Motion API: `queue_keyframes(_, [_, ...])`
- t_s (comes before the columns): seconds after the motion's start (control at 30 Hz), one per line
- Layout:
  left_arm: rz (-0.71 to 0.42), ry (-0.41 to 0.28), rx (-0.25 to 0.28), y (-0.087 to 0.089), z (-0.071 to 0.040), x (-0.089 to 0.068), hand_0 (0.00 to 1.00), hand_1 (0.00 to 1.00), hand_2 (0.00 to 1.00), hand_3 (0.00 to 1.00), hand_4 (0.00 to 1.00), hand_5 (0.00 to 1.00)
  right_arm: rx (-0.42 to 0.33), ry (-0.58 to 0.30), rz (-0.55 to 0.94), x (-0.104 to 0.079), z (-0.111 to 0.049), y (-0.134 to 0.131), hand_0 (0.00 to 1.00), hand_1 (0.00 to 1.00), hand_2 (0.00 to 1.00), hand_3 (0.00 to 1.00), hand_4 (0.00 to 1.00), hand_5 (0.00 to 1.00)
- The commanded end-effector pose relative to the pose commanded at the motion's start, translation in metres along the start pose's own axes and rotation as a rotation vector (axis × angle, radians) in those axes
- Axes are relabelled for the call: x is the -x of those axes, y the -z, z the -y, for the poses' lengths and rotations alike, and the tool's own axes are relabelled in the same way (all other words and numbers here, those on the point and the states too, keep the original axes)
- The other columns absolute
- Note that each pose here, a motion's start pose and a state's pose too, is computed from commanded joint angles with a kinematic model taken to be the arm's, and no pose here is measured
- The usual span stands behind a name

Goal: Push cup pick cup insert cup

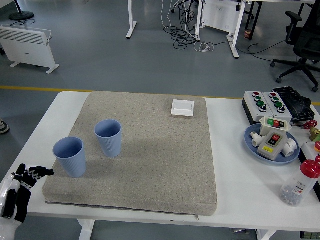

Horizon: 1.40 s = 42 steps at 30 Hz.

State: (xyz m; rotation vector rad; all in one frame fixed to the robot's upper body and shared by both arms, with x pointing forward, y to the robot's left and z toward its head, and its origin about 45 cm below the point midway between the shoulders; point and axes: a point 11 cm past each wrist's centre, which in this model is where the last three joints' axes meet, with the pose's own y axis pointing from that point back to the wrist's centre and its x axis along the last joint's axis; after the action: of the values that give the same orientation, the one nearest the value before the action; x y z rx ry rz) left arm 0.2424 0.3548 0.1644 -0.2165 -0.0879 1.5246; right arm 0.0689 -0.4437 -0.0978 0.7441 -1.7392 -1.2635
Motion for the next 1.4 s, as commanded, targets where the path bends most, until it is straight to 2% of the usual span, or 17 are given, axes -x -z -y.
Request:
queue_keyframes(0.23, [0.024,0.043,0.000,0.002,0.005,0.005,0.602,0.495,0.479,0.454,0.558,0.998,0.001,0.000,-0.002,0.000,0.000,0.000,0.724,0.648,0.644,0.574,0.120,0.466])
queue_keyframes(0.3, [0.052,0.063,-0.027,0.008,0.016,0.007,0.613,0.497,0.478,0.457,0.563,0.998,0.001,0.001,0.001,0.001,0.000,0.000,0.723,0.648,0.644,0.574,0.120,0.467])
queue_keyframes(0.37, [0.070,0.081,-0.045,0.011,0.021,0.008,0.613,0.497,0.478,0.457,0.563,0.998,0.000,0.002,-0.002,0.001,0.000,0.000,0.723,0.648,0.644,0.574,0.120,0.467])
queue_keyframes(0.67, [0.094,0.112,-0.091,0.015,0.018,0.004,0.606,0.502,0.482,0.459,0.570,0.998,-0.001,0.002,0.004,0.001,0.000,0.001,0.724,0.647,0.644,0.574,0.119,0.467])
queue_keyframes(0.87, [0.092,0.118,-0.116,0.021,0.022,0.005,0.609,0.504,0.483,0.460,0.576,0.998,-0.001,0.003,0.001,0.001,0.000,0.001,0.723,0.647,0.644,0.574,0.119,0.466])
queue_keyframes(1.0, [0.101,0.136,-0.161,0.031,0.026,0.006,0.609,0.504,0.483,0.460,0.576,0.998,0.001,0.003,0.002,0.002,0.000,0.000,0.723,0.647,0.644,0.574,0.119,0.466])
queue_keyframes(1.23, [0.127,0.160,-0.172,0.034,0.039,0.005,0.610,0.504,0.485,0.466,0.576,0.998,0.005,0.003,0.003,0.002,0.000,-0.003,0.723,0.647,0.644,0.574,0.119,0.466])
queue_keyframes(1.4, [0.146,0.179,-0.191,0.036,0.042,0.004,0.613,0.506,0.486,0.471,0.576,0.998,0.008,0.003,0.003,0.002,0.001,-0.005,0.723,0.647,0.644,0.574,0.119,0.467])
